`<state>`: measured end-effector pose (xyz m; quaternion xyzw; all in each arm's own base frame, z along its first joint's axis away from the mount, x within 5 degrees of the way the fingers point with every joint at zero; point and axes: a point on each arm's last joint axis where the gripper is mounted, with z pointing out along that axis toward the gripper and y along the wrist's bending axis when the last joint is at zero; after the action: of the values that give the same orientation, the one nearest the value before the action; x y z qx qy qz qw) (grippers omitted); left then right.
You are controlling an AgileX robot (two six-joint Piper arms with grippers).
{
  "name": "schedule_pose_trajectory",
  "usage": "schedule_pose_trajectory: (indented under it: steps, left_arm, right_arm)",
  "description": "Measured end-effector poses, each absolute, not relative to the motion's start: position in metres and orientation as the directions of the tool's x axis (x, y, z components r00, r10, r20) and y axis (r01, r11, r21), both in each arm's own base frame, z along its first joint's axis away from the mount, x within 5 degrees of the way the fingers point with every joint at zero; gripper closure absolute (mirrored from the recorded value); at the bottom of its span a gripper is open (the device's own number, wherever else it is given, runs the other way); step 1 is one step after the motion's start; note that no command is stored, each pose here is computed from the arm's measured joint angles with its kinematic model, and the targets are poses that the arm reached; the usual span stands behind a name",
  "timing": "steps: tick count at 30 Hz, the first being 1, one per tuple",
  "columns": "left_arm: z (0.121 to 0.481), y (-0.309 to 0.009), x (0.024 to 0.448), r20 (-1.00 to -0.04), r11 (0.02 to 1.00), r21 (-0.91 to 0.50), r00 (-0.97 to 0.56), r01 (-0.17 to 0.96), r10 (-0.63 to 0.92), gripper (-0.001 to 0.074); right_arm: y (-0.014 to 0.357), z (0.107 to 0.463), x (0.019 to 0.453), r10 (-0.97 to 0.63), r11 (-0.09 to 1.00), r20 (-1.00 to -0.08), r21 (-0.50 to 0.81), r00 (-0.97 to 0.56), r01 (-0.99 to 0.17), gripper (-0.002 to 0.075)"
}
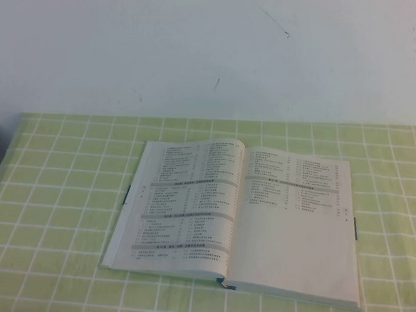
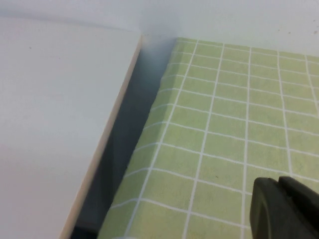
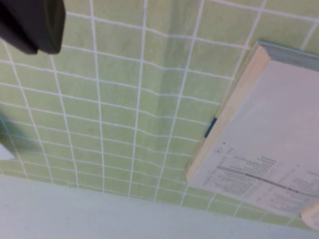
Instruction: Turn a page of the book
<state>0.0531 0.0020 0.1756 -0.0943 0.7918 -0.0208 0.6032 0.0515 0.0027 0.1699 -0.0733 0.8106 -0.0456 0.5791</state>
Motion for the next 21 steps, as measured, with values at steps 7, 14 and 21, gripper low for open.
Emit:
schedule_pose_trajectory:
  steps: [7,14,21]
  left_arm:
    - [0.18,-0.007,0.055,-0.839,0.862,-0.5,-0.197,-0.089,-0.507,0.0738]
    - [0.197,-0.013,0.057,-0.304,0.304,-0.953,-0.091,0.006,-0.948,0.0738]
    - [0.2,-0.008,0.057,-0.41,0.41,-0.912,-0.017,0.021,-0.912,0.0738]
  right_arm:
    - [0.015,0.173,0.052,0.189,0.971,-0.938,0.223,-0.29,-0.089,0.0729]
    - [0.023,0.194,0.054,0.758,0.607,-0.618,0.786,-0.209,-0.12,0.0729]
    - [0.011,0.201,0.056,0.736,0.669,-0.675,0.737,-0.053,-0.095,0.0729]
